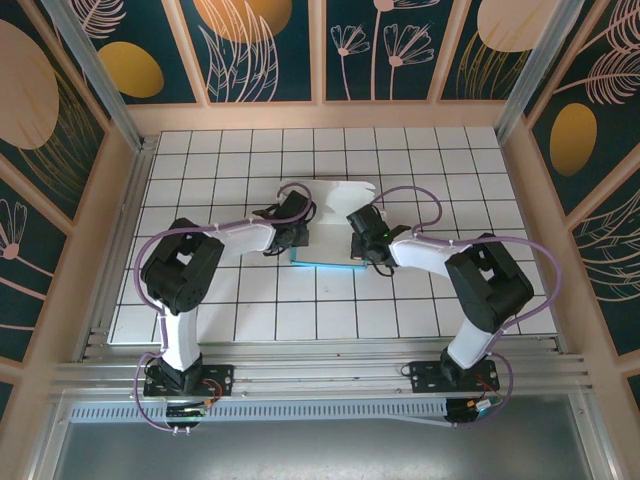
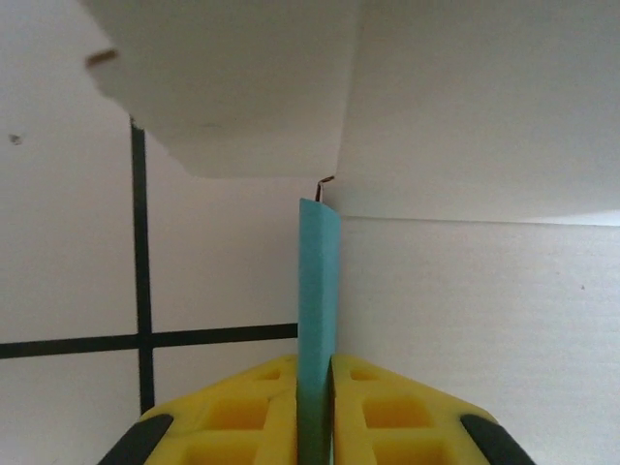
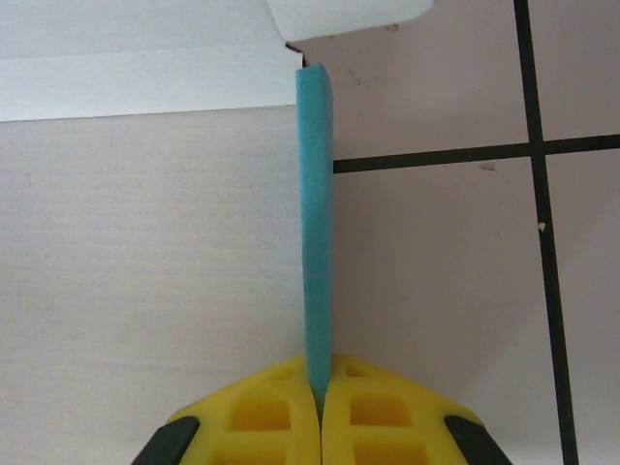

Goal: Fold the paper box

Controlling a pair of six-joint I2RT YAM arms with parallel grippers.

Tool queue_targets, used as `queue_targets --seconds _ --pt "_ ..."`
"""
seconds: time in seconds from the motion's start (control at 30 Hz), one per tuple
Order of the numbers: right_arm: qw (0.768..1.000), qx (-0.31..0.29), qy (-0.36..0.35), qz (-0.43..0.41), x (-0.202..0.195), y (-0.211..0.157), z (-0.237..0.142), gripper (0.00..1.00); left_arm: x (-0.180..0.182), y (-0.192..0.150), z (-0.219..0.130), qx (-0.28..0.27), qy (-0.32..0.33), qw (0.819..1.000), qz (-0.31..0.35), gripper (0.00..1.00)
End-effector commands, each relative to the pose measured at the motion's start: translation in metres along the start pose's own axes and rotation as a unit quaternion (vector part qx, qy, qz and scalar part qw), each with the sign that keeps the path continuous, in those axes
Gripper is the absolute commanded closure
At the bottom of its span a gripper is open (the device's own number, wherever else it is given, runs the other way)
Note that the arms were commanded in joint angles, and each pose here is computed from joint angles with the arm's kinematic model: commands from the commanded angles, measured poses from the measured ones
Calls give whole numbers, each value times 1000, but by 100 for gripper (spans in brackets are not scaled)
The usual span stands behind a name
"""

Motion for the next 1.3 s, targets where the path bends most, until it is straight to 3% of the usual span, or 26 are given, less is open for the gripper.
queue_targets --seconds 0.0,0.13,0.47,0.77,0.87,0.93,1.07,1.27 --pt "1000 -1 4 -7 10 -1 2 94 25 -35 11 67 99 992 47 77" --pt "1000 -2 -4 -9 8 -1 2 94 19 -40 8 80 54 995 35 74" --pt "1000 -2 -15 -5 4 -4 3 94 28 -38 4 71 99 992 44 98" --pt "1000 -7 -15 -9 4 -3 3 94 39 -38 0 62 166 981 74 89" --pt "1000 -9 -13 -8 4 -3 3 94 37 -42 4 65 151 984 69 82" --pt "1000 -10 -9 -6 4 -3 4 94 33 -47 11 69 120 989 51 83" --pt "1000 -6 -1 -5 6 -5 4 94 26 -59 22 79 106 991 35 100" --pt "1000 -8 -2 -3 5 -5 2 94 24 -52 12 64 110 991 40 98"
Point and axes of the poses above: each hand's point on the last joint's axis, 136 mm out from that joint toward the fingers, its own z axis out along the fingers, its own x axis along the line the jaws close on, y = z × x, the point moved 8 cm from there along -z, back along the fingers, and after that the axes turned 2 degrees about -z, right-handed, at the moved point
